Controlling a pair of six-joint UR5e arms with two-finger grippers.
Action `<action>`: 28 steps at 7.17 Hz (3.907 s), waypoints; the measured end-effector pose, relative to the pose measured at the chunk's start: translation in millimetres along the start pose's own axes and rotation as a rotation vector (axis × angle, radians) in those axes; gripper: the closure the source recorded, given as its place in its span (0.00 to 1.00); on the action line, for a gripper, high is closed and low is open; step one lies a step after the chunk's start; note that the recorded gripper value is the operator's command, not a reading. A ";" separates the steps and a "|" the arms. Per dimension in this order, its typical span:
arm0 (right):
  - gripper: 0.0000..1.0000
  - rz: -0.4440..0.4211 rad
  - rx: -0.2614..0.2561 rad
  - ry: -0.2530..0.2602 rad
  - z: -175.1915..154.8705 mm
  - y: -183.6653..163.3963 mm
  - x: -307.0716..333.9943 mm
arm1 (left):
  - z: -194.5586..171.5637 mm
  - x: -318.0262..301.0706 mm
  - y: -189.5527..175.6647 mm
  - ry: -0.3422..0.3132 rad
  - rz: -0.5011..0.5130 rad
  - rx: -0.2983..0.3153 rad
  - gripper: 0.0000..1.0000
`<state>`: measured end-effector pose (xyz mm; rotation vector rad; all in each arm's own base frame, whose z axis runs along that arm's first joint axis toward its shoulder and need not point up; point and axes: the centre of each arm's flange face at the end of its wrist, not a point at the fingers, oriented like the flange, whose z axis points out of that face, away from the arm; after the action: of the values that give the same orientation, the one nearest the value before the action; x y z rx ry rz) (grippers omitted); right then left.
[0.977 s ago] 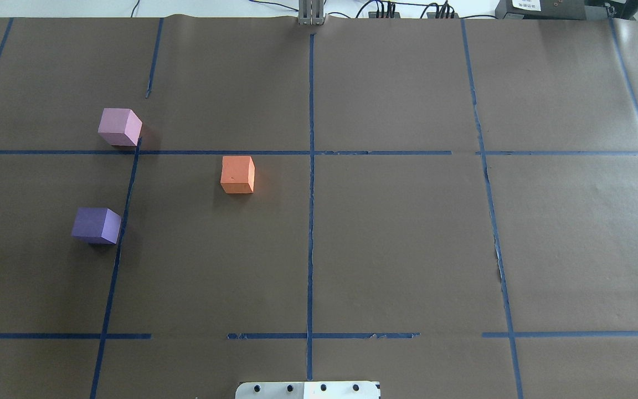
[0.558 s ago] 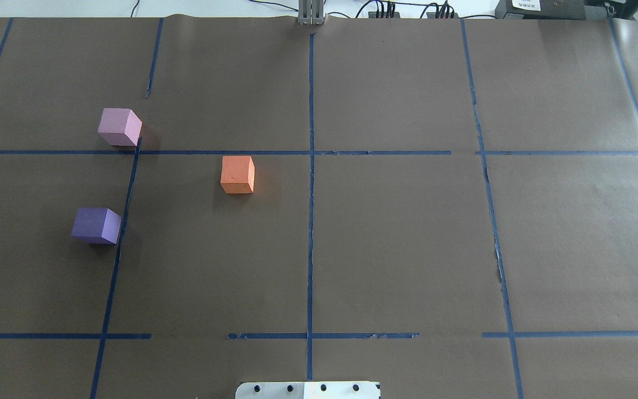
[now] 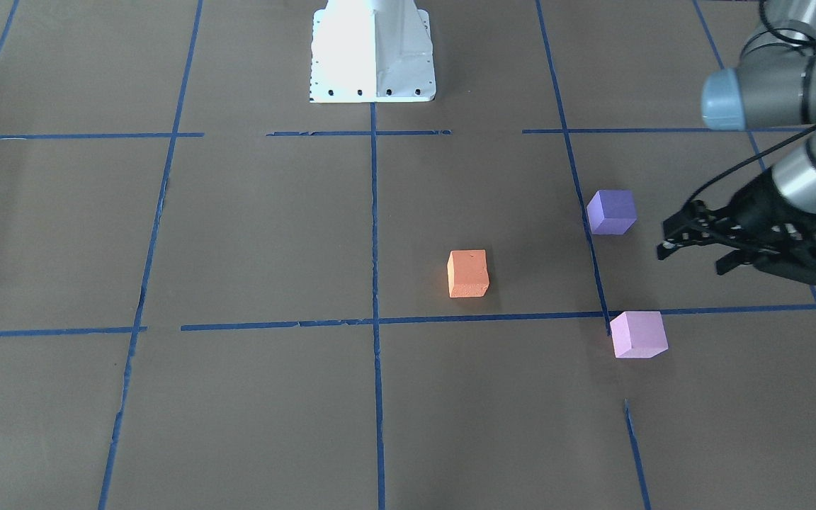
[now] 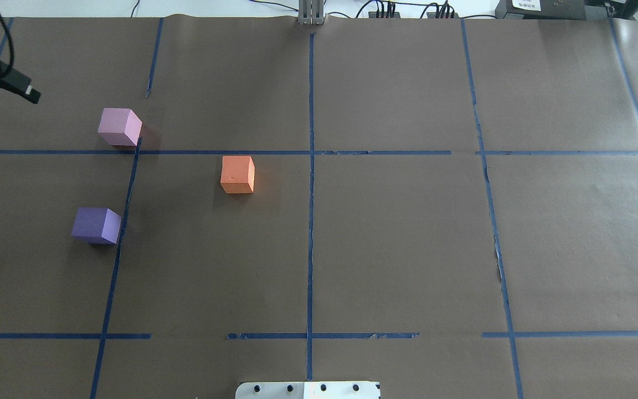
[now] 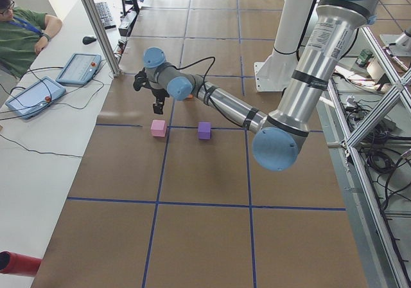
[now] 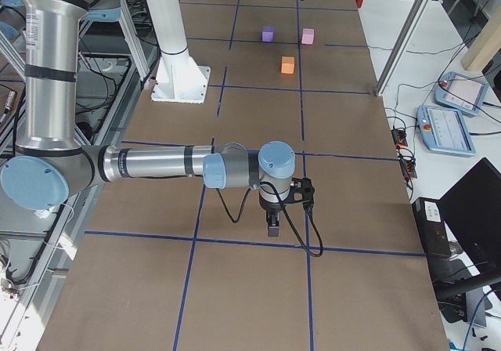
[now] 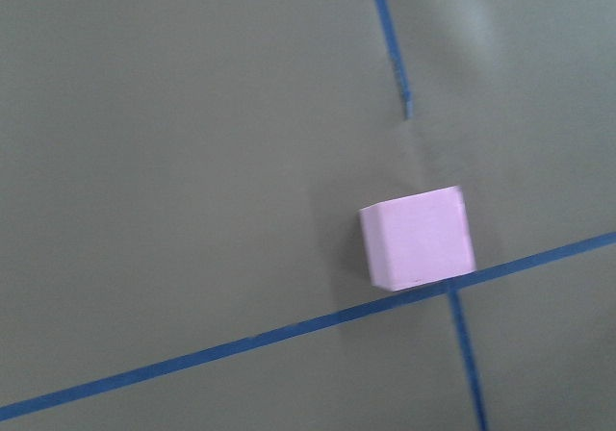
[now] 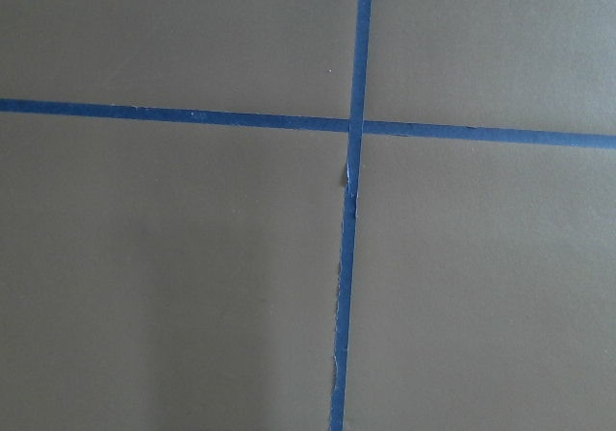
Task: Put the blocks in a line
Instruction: 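Move the left gripper over the orange cube and lower onto it, then close the left gripper on the orange cube and lift it, then carry the orange cube to between the pink and purple cubes, then release the orange cube and raise the left gripper away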
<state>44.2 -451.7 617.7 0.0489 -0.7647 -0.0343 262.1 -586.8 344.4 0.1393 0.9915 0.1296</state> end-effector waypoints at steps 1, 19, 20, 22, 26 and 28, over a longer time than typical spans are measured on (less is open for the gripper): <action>0.00 0.000 0.000 0.000 0.1 0.0 0.1 | 31.1 66.1 -0.7 -0.004 -0.069 -0.001 0.00; 0.00 0.000 0.000 0.000 0.1 0.0 0.1 | 160.2 -48.0 79.1 -0.244 -0.056 -0.063 0.01; 0.00 0.000 0.000 0.000 0.1 0.0 0.1 | 162.2 -52.6 79.6 -0.246 -0.060 -0.064 0.00; 0.00 0.000 0.000 0.000 0.1 0.0 0.1 | 146.0 -61.7 69.4 -0.229 -0.085 -0.055 0.00; 0.00 0.000 0.000 0.000 -0.1 0.0 -0.1 | 14.6 -166.4 15.0 -0.244 0.032 -0.032 0.00; 0.00 0.000 0.000 0.000 0.1 0.0 0.0 | -55.3 -279.7 40.6 -0.241 0.159 -0.078 0.00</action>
<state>44.2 -451.7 617.7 0.0487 -0.7647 -0.0344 62.4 -591.9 551.9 0.1580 0.7334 0.2899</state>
